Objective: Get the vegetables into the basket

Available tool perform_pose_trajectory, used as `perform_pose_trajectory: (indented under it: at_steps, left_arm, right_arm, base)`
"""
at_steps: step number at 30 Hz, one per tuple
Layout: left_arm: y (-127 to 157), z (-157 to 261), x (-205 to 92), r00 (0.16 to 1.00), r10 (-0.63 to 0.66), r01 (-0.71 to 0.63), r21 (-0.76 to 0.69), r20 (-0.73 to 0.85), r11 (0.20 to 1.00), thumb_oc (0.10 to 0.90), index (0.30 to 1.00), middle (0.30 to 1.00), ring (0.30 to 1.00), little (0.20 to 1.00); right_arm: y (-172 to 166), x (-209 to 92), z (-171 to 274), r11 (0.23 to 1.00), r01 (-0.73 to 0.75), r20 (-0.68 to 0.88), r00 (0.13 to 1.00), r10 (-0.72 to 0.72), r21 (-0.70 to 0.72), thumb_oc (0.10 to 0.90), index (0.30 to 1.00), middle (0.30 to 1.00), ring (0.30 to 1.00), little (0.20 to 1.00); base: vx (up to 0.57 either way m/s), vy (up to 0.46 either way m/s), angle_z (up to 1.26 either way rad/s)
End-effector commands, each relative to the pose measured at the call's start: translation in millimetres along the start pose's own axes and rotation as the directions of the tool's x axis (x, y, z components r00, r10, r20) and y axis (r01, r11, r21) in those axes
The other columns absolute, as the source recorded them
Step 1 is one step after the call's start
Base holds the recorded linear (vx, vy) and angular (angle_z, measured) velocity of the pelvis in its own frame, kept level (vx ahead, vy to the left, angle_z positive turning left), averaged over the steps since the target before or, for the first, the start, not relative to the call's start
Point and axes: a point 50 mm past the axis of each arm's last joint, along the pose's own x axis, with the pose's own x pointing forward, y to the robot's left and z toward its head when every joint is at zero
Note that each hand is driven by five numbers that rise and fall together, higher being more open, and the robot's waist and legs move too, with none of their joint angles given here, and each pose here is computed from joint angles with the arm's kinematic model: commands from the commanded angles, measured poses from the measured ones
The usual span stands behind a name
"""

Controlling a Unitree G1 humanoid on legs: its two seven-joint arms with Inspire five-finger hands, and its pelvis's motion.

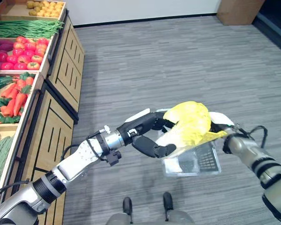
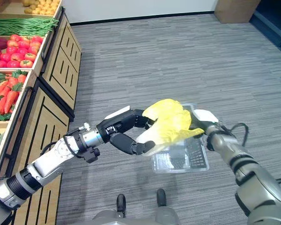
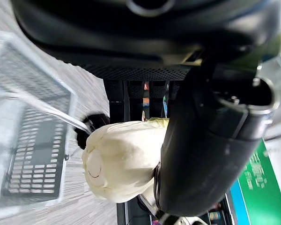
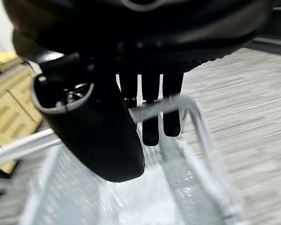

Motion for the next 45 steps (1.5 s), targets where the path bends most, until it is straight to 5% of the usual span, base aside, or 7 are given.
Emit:
perform_pose_trajectory:
  at_steps: [1,12,18,22,32,45]
  left_arm:
    - [0,40,17,0.971,-0.031,0.007,0.103,0.237,0.995,0.400,0.300,0.300,0.300,0.300]
    - [-5,39,21,0.978,-0.106,0.037,0.354,0.180,0.935,0.400,0.300,0.300,0.300,0.300]
    - [1,16,22,0.993,-0.078,0.012,0.577,0.089,0.817,0.400,0.300,0.300,0.300,0.300]
    - [11,3,23,0.998,-0.025,-0.030,0.754,0.061,0.656,0.400,0.300,0.300,0.300,0.300]
    - [17,-25,30,0.992,0.114,-0.112,0.810,0.056,0.576,0.400,0.300,0.300,0.300,0.300]
    - [30,-82,0,0.955,0.247,0.043,0.902,-0.163,0.429,0.400,0.300,0.300,0.300,0.300]
  right_arm:
    - [-80,15,26,0.947,0.286,0.065,0.952,-0.298,0.149,0.400,0.300,0.300,0.300,0.300]
    - [-115,22,84,0.858,0.333,0.209,0.876,-0.435,0.392,0.400,0.300,0.300,0.300,0.300]
    - [-122,19,98,0.809,0.319,0.250,0.839,-0.483,0.493,0.400,0.300,0.300,0.300,0.300]
    - [-120,14,116,0.753,0.275,0.293,0.800,-0.524,0.598,0.400,0.300,0.300,0.300,0.300]
    - [-100,8,137,0.704,0.152,0.355,0.779,-0.517,0.693,0.400,0.300,0.300,0.300,0.300]
    - [-89,-13,159,0.719,0.019,0.501,0.706,-0.502,0.694,0.400,0.300,0.300,0.300,0.300]
  base:
    - [0.00,0.000,0.00]
    - [0.00,0.000,0.00]
    - [0.02,-0.003,0.00]
    - [0.00,0.000,0.00]
    - [0.00,0.000,0.00]
    - [0.00,0.000,0.00]
